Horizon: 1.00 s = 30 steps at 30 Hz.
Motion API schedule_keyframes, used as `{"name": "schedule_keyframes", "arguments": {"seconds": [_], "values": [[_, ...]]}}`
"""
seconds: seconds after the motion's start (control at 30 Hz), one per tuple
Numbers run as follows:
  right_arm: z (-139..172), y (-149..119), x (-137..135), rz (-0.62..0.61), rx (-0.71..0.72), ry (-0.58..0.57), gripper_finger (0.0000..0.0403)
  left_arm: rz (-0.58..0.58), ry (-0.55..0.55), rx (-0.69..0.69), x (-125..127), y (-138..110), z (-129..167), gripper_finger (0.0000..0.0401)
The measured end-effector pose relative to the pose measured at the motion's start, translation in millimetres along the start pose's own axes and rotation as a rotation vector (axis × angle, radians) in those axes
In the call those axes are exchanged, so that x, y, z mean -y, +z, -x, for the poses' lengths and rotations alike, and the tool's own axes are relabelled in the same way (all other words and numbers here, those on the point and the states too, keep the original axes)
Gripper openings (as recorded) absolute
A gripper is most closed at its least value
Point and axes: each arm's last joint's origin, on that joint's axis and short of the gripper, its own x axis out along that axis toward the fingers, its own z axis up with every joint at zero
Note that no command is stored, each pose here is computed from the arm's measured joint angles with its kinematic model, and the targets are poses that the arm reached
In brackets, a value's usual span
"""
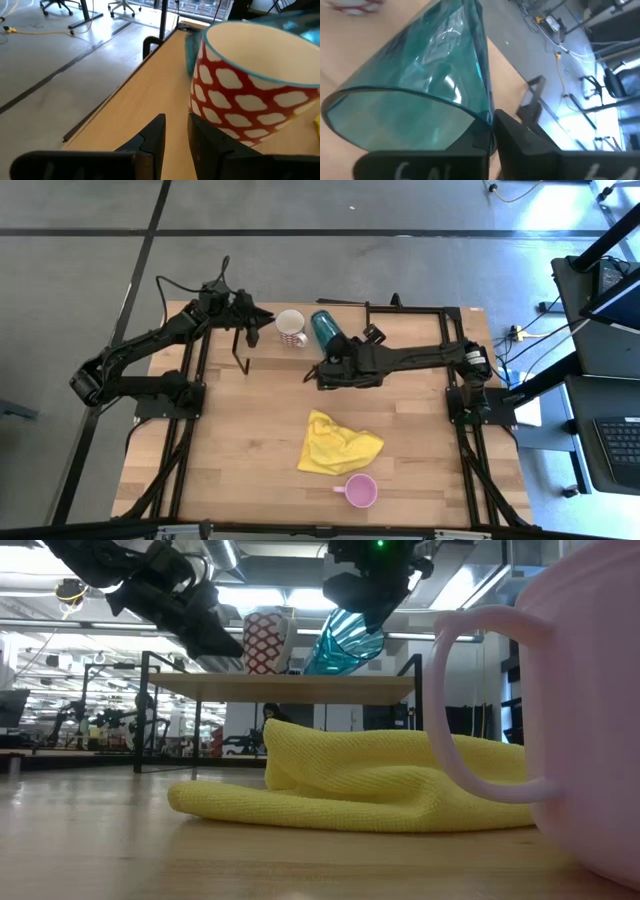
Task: Stack small to large cups/mugs on shelf
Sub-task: Remove the blue cup from the shelf
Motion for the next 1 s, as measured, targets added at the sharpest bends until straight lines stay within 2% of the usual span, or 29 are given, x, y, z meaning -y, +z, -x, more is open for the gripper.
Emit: {"name": "schedule_keyframes", "arguments": {"seconds": [0.13,0.7,0.87,1.0], "values": [[-3,-1,4,-0.006,-0.020,-0.027,0.0010,0.006,-0.004,-0.017,0,-2,0,0.0076],[-1,-9,12,-0.035,-0.062,-0.084,0.0012,0.000,-0.004,-0.018,0,-2,0,0.0076],[12,-14,7,-0.027,-0.025,-0.076,0.0011,0.000,-0.004,-0.017,0,-2,0,0.0076],[26,-7,9,-0.050,0.038,-0.071,0.0012,0.003,-0.004,-0.018,0,-2,0,0.0076]]}}
